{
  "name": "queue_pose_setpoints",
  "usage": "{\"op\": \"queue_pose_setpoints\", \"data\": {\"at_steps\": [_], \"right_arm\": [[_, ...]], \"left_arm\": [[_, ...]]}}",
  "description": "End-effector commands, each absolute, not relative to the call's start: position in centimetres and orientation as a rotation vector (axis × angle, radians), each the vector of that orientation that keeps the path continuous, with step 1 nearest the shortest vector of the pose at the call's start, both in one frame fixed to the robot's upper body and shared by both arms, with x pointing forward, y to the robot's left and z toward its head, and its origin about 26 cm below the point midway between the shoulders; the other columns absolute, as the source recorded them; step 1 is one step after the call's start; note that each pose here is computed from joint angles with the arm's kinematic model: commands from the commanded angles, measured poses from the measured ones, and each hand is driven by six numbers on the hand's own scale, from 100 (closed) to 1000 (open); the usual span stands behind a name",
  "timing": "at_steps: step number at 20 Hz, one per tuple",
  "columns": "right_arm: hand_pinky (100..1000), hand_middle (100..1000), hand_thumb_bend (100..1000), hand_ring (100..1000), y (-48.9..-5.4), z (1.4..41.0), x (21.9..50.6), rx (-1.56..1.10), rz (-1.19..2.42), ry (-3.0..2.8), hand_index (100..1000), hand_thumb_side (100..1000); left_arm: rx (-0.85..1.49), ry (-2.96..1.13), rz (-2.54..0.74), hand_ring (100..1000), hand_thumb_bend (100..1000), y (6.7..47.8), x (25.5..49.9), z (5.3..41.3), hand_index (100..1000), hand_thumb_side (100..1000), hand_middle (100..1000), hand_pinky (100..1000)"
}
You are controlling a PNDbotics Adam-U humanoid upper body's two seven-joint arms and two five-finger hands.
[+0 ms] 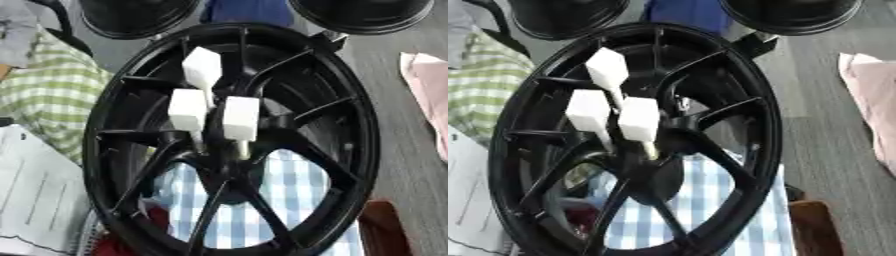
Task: Pull the pin out of the wheel hub.
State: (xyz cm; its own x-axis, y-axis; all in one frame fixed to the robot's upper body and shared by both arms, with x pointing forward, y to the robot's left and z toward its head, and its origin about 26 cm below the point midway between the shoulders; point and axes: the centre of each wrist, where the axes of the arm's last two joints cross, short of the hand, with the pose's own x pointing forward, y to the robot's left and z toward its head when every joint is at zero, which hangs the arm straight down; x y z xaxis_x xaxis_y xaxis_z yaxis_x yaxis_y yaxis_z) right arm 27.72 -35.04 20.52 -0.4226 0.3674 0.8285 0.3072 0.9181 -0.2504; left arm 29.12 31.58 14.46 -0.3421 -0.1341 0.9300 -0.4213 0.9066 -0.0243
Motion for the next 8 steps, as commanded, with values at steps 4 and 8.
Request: {"op": "queue_pose_setpoints", "data": {"at_steps": [4,8], "right_arm": [[831,802,100,617,-34.45,20.77,27.48,-0.453,0.083,-2.09,681,779],[830,792,100,611,-34.24,20.33,27.47,-0.437,0.082,-2.099,677,778]], "left_arm": [[0.408,-1.97,0.314,596,335,31.6,29.01,15.54,722,711,625,918],[0.403,-1.977,0.322,595,335,31.54,29.05,15.6,722,711,625,918]]}}
